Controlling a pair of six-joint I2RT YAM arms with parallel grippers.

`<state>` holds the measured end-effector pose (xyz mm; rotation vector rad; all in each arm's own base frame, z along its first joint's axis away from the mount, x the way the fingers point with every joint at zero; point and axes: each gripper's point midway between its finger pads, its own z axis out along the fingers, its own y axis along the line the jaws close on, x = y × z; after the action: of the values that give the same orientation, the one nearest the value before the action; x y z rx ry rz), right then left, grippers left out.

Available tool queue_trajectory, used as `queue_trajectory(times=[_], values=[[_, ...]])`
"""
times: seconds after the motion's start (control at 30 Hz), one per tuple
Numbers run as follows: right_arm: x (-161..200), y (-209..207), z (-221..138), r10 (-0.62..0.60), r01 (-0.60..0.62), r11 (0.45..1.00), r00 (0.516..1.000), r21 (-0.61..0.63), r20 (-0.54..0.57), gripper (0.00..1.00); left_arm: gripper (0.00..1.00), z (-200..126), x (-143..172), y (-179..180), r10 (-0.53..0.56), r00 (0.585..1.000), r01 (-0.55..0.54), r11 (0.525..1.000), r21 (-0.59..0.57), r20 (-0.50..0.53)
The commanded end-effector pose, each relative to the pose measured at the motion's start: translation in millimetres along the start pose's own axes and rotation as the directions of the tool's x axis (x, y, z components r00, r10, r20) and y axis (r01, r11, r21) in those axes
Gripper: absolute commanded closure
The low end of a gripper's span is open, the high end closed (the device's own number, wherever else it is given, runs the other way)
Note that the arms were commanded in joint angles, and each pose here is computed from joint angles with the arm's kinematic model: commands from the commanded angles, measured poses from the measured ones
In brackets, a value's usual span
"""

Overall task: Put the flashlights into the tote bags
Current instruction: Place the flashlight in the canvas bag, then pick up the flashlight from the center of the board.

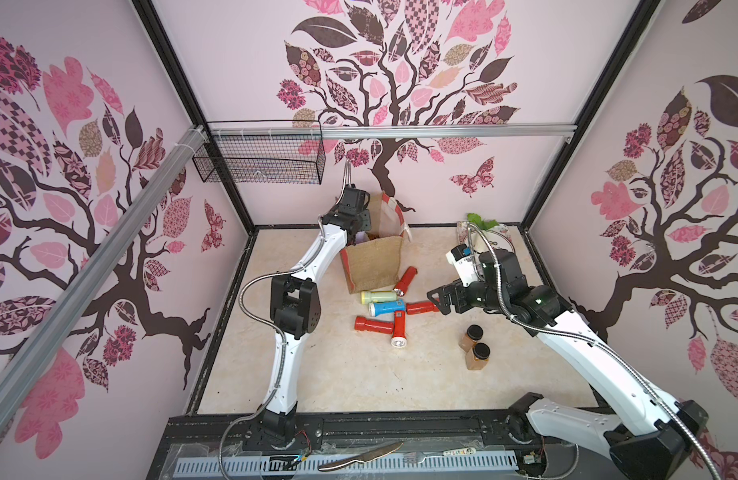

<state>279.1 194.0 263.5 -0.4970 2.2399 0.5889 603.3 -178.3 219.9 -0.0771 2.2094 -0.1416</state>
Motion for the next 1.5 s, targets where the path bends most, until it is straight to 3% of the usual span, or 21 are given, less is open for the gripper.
queue_trajectory(times=[0.0, 0.3, 0.67, 1.03, 1.2, 1.47], values=[[-19, 4, -8, -0.019, 0.019, 1.0, 0.999, 0.001, 0.044, 0.0, 0.43, -35, -38, -3, -0.008, 0.994, 0.005, 1.0, 0.024, 0.112], [-22, 2, -11, -0.019, 0.018, 1.0, 0.998, 0.016, 0.052, 0.0, 0.38, -65, -53, -9, -0.014, 0.99, 0.005, 0.998, 0.069, 0.141], [-16, -11, 11, 0.038, -0.037, 0.997, 0.999, 0.07, -0.012, 0.0, 0.35, -155, -46, -37, 0.013, 0.989, -0.047, 0.972, 0.228, 0.148], [-13, -24, 48, 0.105, -0.097, 0.989, 0.992, 0.112, -0.068, 0.0, 0.3, -245, 17, -56, 0.055, 0.994, -0.088, 0.923, 0.375, 0.1], [-6, -32, 66, 0.194, -0.18, 0.973, 0.977, 0.143, -0.09, 0.0, 0.3, -268, 52, -50, 0.015, 0.998, -0.037, 0.904, 0.426, 0.056], [-12, -50, 109, 0.382, -0.369, 0.909, 0.924, 0.194, -0.032, 0.0, 0.29, -289, 101, -35, -0.011, 1.0, 0.004, 0.885, 0.465, 0.013]])
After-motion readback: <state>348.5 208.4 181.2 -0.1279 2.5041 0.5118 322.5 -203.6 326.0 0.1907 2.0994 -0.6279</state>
